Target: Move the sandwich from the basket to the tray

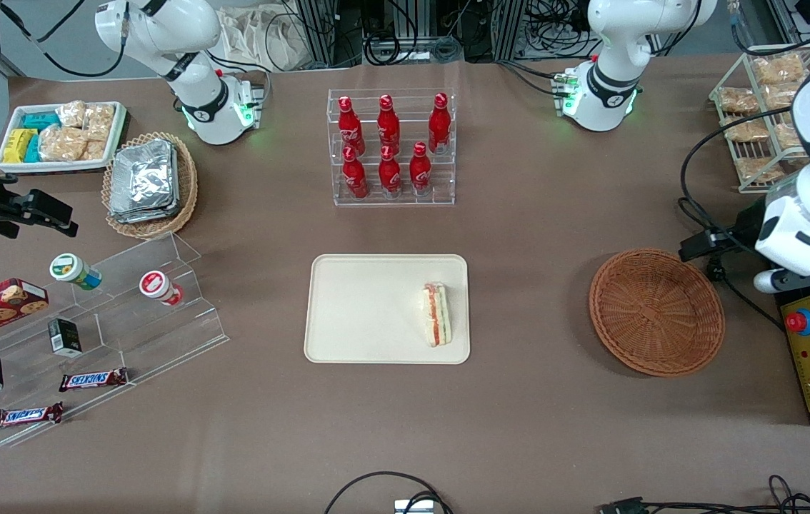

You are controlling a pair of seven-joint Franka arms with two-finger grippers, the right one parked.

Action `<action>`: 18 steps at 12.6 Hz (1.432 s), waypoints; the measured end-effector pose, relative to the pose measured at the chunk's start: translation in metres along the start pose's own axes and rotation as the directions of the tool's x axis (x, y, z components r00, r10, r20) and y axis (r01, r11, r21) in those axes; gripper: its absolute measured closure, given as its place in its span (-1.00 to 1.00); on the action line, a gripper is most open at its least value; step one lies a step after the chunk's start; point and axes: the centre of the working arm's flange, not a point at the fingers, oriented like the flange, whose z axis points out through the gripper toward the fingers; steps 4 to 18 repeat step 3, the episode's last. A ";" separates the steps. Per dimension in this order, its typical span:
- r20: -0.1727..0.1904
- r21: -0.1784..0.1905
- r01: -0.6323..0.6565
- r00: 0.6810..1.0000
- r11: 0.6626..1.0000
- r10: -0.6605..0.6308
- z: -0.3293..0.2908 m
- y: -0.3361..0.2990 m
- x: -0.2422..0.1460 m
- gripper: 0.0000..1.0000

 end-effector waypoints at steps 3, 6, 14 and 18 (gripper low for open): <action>0.002 0.022 -0.026 1.000 0.999 0.026 0.001 0.000 -0.005 -1.00; 0.002 0.022 -0.026 1.000 0.999 0.026 0.001 0.000 -0.005 -1.00; 0.002 0.022 -0.026 1.000 0.999 0.026 0.001 0.000 -0.005 -1.00; 0.002 0.022 -0.026 1.000 0.999 0.026 0.001 0.000 -0.005 -1.00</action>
